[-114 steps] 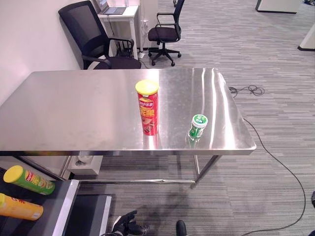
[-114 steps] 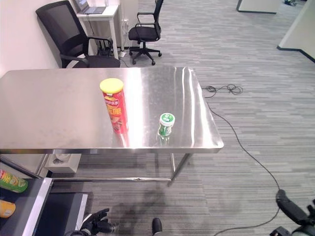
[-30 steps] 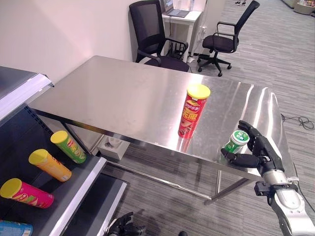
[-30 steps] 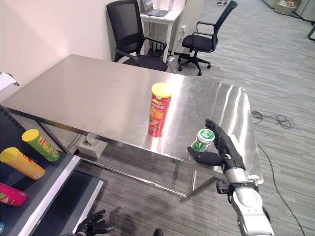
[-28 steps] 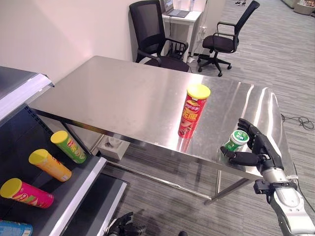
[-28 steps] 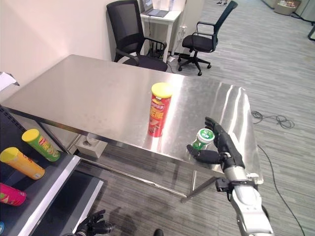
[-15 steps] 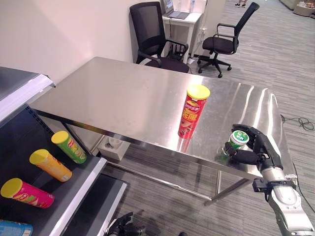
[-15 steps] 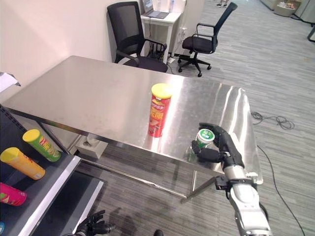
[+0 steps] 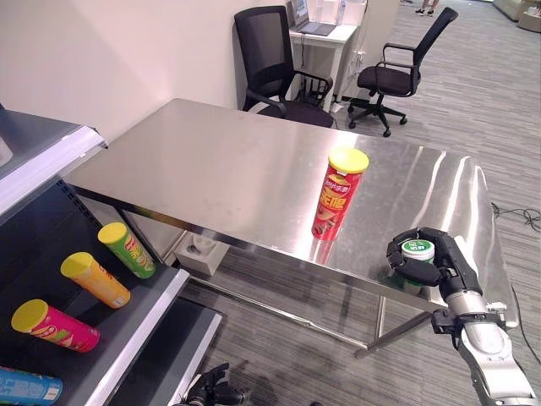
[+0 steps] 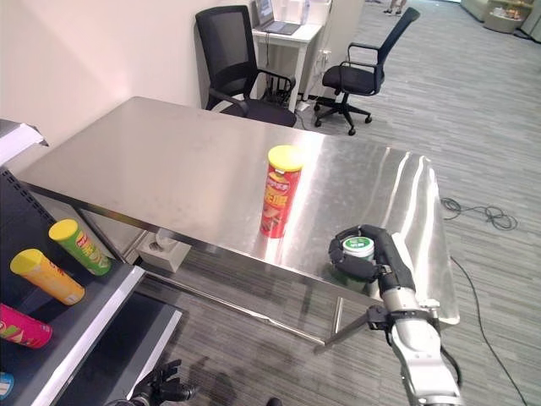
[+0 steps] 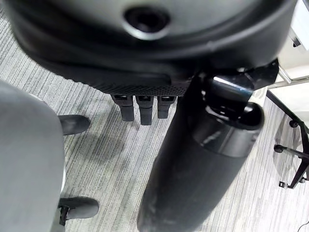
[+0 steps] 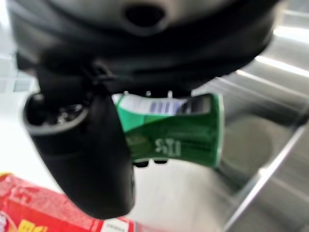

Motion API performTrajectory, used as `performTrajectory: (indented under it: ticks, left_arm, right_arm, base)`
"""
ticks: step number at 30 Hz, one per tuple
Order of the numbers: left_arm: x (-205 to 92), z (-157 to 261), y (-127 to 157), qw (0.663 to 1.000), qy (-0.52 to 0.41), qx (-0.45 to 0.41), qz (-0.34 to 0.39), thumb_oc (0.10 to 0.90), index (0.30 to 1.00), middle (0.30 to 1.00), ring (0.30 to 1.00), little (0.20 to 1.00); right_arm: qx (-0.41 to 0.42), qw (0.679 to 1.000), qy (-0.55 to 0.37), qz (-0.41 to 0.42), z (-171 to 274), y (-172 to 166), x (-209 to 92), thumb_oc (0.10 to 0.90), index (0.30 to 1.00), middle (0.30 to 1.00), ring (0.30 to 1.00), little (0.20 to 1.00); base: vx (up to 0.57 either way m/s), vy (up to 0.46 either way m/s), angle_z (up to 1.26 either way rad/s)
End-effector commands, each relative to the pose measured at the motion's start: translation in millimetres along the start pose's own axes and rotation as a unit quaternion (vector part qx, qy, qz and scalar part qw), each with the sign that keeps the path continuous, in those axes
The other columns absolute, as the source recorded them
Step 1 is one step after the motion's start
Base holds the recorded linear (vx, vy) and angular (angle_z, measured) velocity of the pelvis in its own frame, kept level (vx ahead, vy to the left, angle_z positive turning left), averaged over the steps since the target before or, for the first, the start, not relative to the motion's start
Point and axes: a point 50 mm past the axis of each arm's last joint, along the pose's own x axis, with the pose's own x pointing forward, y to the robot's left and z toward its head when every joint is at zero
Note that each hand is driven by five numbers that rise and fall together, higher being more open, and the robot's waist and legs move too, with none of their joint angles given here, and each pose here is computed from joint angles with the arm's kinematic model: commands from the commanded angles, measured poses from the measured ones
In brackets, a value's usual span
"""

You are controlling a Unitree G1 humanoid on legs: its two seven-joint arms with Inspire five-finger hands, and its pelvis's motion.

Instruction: Put the goods on the table back onto the shelves and tidy them up.

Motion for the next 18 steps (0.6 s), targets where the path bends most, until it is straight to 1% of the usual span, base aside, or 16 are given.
performTrajectory:
  ticks: [1,4,5,6,8,9,10,11,12,14,15,17,18]
  left_arm:
    - [4.0,14.5,0.9,0.998,-0.021,0.055,-0.002,0.8,0.9,0.9,0.9,0.9]
    - [4.7,17.3,1.0,0.998,-0.026,0.064,0.001,0.8,0.9,0.9,0.9,0.9]
    - [5.2,18.9,1.2,0.997,-0.026,0.07,0.003,0.8,0.9,0.9,0.9,0.9]
    - [5.3,19.0,1.1,0.997,-0.026,0.07,0.003,0.8,0.9,0.9,0.9,0.9]
    - [5.8,20.6,1.6,0.997,-0.028,0.078,0.006,0.8,0.9,0.9,0.9,0.9]
    - [5.9,20.7,1.4,0.997,-0.028,0.078,0.005,0.8,0.9,0.9,0.9,0.9]
    - [6.3,21.8,2.0,0.996,-0.027,0.088,0.008,0.8,0.9,0.9,0.9,0.9]
    - [6.4,22.0,1.8,0.996,-0.028,0.089,0.008,0.8,0.9,0.9,0.9,0.9]
    - [6.5,22.2,2.4,0.995,-0.027,0.094,0.009,0.8,0.9,0.9,0.9,0.9]
    - [6.6,22.6,2.5,0.995,-0.027,0.096,0.009,0.8,0.9,0.9,0.9,0.9]
    - [6.7,23.6,2.8,0.995,-0.029,0.097,0.009,0.8,0.9,0.9,0.9,0.9]
    - [6.5,24.0,3.0,0.995,-0.031,0.099,0.009,0.8,0.9,0.9,0.9,0.9]
    - [6.3,23.0,2.7,0.995,-0.03,0.099,0.008,0.8,0.9,0.9,0.9,0.9]
  right_arm:
    - [0.011,0.99,-0.121,-0.073,45.1,-20.3,19.6,0.4,0.3,0.3,0.3,0.3]
    - [0.001,0.983,-0.154,-0.1,59.2,-29.9,18.2,0.4,0.3,0.3,0.3,0.3]
    - [-0.001,0.975,-0.19,-0.115,74.5,-35.6,15.9,0.4,0.3,0.3,0.3,0.3]
    - [-0.001,0.975,-0.19,-0.115,74.6,-35.7,15.6,0.4,0.3,0.3,0.3,0.3]
    - [-0.007,0.962,-0.242,-0.127,96.8,-41.2,11.1,0.4,0.3,0.3,0.3,0.3]
    - [-0.007,0.962,-0.242,-0.127,96.9,-41.3,10.6,0.4,0.3,0.3,0.3,0.3]
    - [-0.005,0.943,-0.303,-0.136,122.0,-46.3,3.8,0.4,0.3,0.3,0.3,0.3]
    - [-0.005,0.943,-0.302,-0.136,122.1,-46.4,3.4,0.4,0.3,0.3,0.3,0.3]
    - [-0.003,0.932,-0.335,-0.138,135.2,-47.6,-1.7,0.4,0.3,0.3,0.3,0.3]
    - [0.0,0.929,-0.345,-0.136,139.1,-47.4,-3.6,0.4,0.3,0.3,0.3,0.3]
    - [0.006,0.922,-0.365,-0.126,147.1,-44.8,-7.9,0.4,0.3,0.3,0.3,0.3]
    - [0.007,0.92,-0.374,-0.119,150.3,-42.9,-10.5,0.4,0.3,0.3,0.3,0.3]
    - [0.015,0.912,-0.396,-0.107,158.0,-39.7,-16.0,0.4,0.3,0.3,0.3,0.3]
  base:
    - [0.0,0.0,0.0]
    - [0.0,0.0,0.0]
    - [0.0,0.0,0.0]
    - [0.0,0.0,0.0]
    - [0.0,0.0,0.0]
    - [-0.03,-0.043,-0.01]
    - [-0.02,-0.034,-0.01]
    - [-0.05,-0.064,0.0]
    - [-0.04,-0.047,-0.01]
    - [-0.05,-0.056,-0.02]
    - [-0.04,-0.048,-0.04]
    - [-0.06,-0.079,-0.05]
    - [-0.1,-0.12,-0.02]
